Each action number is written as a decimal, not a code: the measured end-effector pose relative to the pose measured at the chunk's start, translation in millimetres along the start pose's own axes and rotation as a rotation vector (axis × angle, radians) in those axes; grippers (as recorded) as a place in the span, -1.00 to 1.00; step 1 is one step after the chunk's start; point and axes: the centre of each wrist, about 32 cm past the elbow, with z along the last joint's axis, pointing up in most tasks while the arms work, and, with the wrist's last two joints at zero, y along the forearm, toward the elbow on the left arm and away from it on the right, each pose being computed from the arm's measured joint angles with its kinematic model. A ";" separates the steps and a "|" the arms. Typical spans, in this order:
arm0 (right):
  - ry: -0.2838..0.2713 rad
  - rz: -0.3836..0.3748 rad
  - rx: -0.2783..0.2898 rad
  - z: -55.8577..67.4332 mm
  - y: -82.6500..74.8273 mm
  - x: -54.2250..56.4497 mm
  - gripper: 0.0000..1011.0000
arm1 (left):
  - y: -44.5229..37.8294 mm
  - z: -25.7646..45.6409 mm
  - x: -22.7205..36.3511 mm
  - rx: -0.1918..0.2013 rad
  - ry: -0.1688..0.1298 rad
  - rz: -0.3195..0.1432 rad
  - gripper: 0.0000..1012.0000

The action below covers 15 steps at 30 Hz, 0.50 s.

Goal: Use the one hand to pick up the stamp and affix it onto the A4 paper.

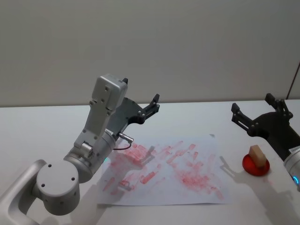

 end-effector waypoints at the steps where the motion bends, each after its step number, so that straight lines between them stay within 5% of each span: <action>1: 0.000 0.000 0.000 0.0 0.0 0.0 0.98 | 0.0 0.0 0.0 0.000 0.000 0.000 0.98; 15: 0.000 0.000 0.000 0.0 0.0 0.0 0.98 | 0.0 0.0 0.0 0.000 0.000 0.000 0.98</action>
